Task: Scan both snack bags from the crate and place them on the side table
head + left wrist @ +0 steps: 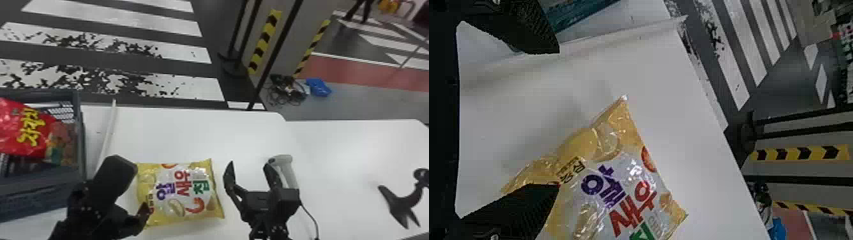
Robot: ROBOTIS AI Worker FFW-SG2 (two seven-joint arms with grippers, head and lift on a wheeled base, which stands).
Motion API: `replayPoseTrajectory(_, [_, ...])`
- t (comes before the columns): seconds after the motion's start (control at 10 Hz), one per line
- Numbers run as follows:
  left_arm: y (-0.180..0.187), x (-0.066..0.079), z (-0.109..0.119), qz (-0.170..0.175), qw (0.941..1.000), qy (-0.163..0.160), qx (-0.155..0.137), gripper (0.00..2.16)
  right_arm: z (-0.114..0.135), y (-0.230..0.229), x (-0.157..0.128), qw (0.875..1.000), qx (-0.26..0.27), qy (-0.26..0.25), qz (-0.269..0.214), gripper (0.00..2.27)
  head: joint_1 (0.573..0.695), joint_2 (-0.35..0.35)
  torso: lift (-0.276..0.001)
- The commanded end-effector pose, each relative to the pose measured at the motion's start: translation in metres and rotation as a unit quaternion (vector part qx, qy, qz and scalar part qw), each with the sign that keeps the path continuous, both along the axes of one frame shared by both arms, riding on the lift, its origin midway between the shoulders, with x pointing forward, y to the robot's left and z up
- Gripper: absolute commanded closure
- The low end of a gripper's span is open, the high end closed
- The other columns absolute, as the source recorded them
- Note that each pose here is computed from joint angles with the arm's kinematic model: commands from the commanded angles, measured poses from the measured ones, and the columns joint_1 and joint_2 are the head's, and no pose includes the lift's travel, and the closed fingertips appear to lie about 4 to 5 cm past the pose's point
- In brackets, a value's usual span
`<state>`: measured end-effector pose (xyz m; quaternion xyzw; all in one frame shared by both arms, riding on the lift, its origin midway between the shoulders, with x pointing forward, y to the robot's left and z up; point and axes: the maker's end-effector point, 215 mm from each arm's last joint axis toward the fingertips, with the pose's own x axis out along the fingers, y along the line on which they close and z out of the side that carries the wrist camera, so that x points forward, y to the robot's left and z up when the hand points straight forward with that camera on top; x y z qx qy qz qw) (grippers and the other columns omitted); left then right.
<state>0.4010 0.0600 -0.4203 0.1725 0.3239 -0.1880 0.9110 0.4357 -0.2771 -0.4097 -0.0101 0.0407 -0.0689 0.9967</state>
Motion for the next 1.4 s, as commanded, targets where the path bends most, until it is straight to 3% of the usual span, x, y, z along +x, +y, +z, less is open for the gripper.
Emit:
replayPoseTrajectory(0.0, [0.000, 0.012, 0.030, 0.008, 0.9975, -0.048, -0.051, 0.03, -0.002, -0.001, 0.000, 1.000, 0.000, 0.001, 0.000, 0.12, 0.695, -0.296, -0.095])
replayPoseTrajectory(0.1, [-0.002, 0.022, 0.059, 0.024, 0.9915, -0.094, -0.087, 0.04, -0.003, -0.001, 0.001, 1.000, -0.001, 0.002, 0.001, 0.12, 0.695, -0.281, -0.095])
replayPoseTrajectory(0.3, [-0.006, 0.039, 0.122, 0.026, 0.9697, -0.215, -0.112, 0.04, -0.004, 0.001, 0.003, 1.000, 0.001, 0.005, 0.005, 0.12, 0.695, -0.270, -0.095])
replayPoseTrajectory(0.5, [0.002, 0.042, 0.127, 0.035, 0.9665, -0.226, -0.117, 0.03, -0.014, 0.009, 0.006, 0.999, 0.008, 0.024, 0.027, 0.12, 0.695, -0.270, -0.095])
replayPoseTrajectory(0.6, [0.010, 0.046, 0.134, 0.043, 0.9610, -0.233, -0.142, 0.03, -0.019, 0.011, 0.007, 0.999, 0.008, 0.036, 0.035, 0.12, 0.695, -0.263, -0.095])
replayPoseTrajectory(0.7, [0.022, 0.049, 0.133, 0.060, 0.9549, -0.215, -0.196, 0.05, -0.026, 0.014, 0.009, 0.998, 0.008, 0.053, 0.044, 0.12, 0.695, -0.251, -0.095])
replayPoseTrajectory(0.8, [0.027, 0.052, 0.157, 0.044, 0.9380, -0.239, -0.247, 0.06, -0.027, 0.015, 0.010, 0.997, 0.009, 0.064, 0.049, 0.12, 0.695, -0.234, -0.095])
replayPoseTrajectory(0.9, [0.035, 0.051, 0.172, 0.021, 0.9300, -0.260, -0.259, 0.06, -0.026, 0.020, 0.012, 0.995, 0.018, 0.078, 0.062, 0.12, 0.695, -0.229, -0.095])
replayPoseTrajectory(1.1, [0.078, 0.054, 0.158, 0.056, 0.9345, -0.257, -0.240, 0.06, -0.035, 0.028, 0.009, 0.987, 0.042, 0.125, 0.087, 0.13, 0.695, -0.193, -0.095])
replayPoseTrajectory(1.3, [0.132, 0.047, 0.135, 0.092, 0.9413, -0.245, -0.213, 0.06, -0.067, 0.032, -0.011, 0.965, 0.077, 0.224, 0.112, 0.12, 0.695, -0.139, -0.095])
